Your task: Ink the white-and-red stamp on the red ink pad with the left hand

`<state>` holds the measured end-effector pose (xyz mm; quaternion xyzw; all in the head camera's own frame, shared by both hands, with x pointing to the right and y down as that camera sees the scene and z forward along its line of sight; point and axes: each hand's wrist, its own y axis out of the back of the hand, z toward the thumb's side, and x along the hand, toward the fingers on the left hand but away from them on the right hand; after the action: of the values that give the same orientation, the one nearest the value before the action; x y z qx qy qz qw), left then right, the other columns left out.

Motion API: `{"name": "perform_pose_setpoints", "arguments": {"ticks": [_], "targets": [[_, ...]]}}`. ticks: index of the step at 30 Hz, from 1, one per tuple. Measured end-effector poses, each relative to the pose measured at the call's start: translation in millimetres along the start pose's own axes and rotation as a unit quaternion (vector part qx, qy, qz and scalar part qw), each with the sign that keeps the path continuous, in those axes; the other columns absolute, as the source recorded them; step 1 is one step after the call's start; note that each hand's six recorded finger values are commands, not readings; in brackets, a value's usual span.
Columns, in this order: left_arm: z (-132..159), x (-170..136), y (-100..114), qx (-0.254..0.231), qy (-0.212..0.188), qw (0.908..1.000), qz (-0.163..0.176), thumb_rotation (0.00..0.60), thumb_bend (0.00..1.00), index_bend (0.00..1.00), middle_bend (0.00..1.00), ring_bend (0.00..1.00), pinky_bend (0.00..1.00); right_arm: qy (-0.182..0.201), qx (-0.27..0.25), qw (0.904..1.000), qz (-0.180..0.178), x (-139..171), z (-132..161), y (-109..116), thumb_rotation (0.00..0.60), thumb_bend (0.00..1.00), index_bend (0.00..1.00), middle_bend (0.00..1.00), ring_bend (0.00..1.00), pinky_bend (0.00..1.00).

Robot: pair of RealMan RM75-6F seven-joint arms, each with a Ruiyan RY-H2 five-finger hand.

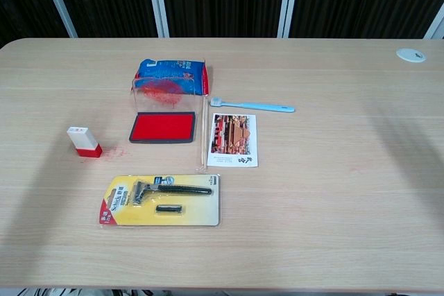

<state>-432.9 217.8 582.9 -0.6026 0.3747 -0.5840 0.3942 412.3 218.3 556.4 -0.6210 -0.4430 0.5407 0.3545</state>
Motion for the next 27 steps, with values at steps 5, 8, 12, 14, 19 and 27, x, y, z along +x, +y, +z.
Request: {"name": "perform_pose_setpoints", "arguments": {"ticks": [5,8,12,14,19,27], "targets": [[0.1,0.6,-0.5,0.001,0.0,1.0,-0.001,0.6,0.01,0.0,0.0,0.0,0.0,-0.003,0.001,1.0,0.004,-0.8,-0.5,-1.3,0.6,0.05,0.0,0.0,0.0,0.18],[-0.3,0.3,-0.5,0.001,0.001,1.0,-0.001,0.6,0.01,0.0,0.0,0.0,0.0,-0.004,-0.001,1.0,0.005,-0.9,-0.4,-1.1,0.6,0.05,0.0,0.0,0.0,0.18],[0.8,-0.5,-1.4,-0.003,0.001,1.0,-0.002,0.6,0.01,0.0,0.0,0.0,0.0,-0.004,-0.001,1.0,0.005,-0.3,0.3,-1.2,0.6,0.06,0.0,0.0,0.0,0.18],[1.8,-0.4,-2.0,-0.003,0.0,1.0,-0.003,0.6,0.01,0.0,0.0,0.0,0.0,-0.005,-0.002,1.0,0.007,-0.4,0.1,-1.7,0.6,0.06,0.0,0.0,0.0,0.18],[2.7,0.6,-4.0,-0.001,0.0,1.0,-0.007,0.6,0.01,0.0,0.0,0.0,0.0,-0.007,-0.004,0.9999,0.008,-0.5,-0.2,-2.2,0.6,0.07,0.0,0.0,0.0,0.18],[9.6,7.1,-7.5,0.015,-0.013,0.9996,-0.018,0.6,0.01,0.0,0.0,0.0,0.0,-0.011,-0.008,0.9998,0.012,0.3,-2.2,-2.0,0.6,0.08,0.0,0.0,0.0,0.18]]}}
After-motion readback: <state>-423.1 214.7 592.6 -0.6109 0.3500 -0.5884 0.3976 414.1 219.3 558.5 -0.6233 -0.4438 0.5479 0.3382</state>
